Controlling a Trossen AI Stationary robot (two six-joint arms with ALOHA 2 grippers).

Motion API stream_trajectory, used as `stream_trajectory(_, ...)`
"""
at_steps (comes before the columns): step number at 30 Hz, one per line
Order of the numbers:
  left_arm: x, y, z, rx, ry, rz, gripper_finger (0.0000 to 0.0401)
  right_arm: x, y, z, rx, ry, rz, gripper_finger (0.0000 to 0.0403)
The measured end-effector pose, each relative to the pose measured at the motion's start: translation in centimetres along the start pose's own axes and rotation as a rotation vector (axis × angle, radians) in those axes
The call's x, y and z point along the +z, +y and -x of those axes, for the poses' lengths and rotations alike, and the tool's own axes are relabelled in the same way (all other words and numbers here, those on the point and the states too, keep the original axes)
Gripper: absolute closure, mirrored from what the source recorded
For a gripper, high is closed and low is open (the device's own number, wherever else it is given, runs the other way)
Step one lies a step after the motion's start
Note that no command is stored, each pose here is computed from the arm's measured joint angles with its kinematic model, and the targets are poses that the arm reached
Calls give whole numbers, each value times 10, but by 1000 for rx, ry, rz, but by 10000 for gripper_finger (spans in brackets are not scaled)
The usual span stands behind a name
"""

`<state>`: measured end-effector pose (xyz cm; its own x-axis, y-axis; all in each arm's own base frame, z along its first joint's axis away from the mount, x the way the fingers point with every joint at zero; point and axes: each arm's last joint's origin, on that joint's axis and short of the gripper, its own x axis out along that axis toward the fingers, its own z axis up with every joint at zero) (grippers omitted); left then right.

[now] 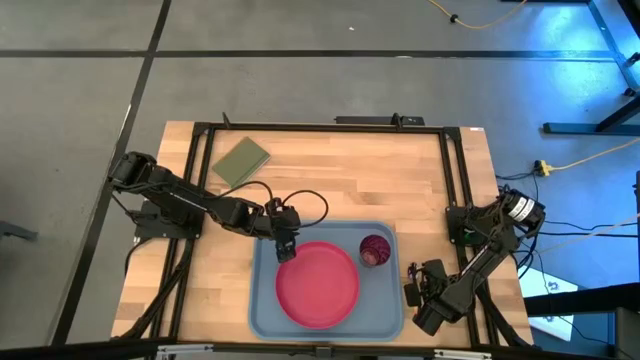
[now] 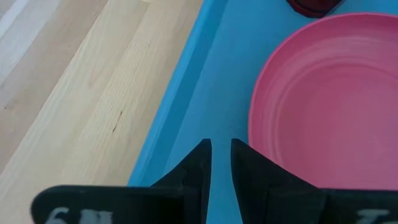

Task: Pick and place plate/cup/fork/spoon on tray
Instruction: Put the orange fork on the blue tray to the right of the pink plate

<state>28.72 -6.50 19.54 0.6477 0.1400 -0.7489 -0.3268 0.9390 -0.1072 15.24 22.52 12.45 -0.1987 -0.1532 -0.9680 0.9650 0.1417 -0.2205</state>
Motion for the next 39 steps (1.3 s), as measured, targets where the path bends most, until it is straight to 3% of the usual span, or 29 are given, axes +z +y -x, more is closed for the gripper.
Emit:
stream_trajectory(9, 0, 0, 0, 0, 0, 1, 347, 0, 1, 0, 11, 8, 0, 275)
stream_trajectory(29, 0, 0, 0, 0, 0, 1, 347, -3, 9, 4, 87, -1, 10, 330)
stream_trajectory(39, 0, 0, 0, 0, 0, 1, 347, 1, 8, 12, 101, 21, 2, 332)
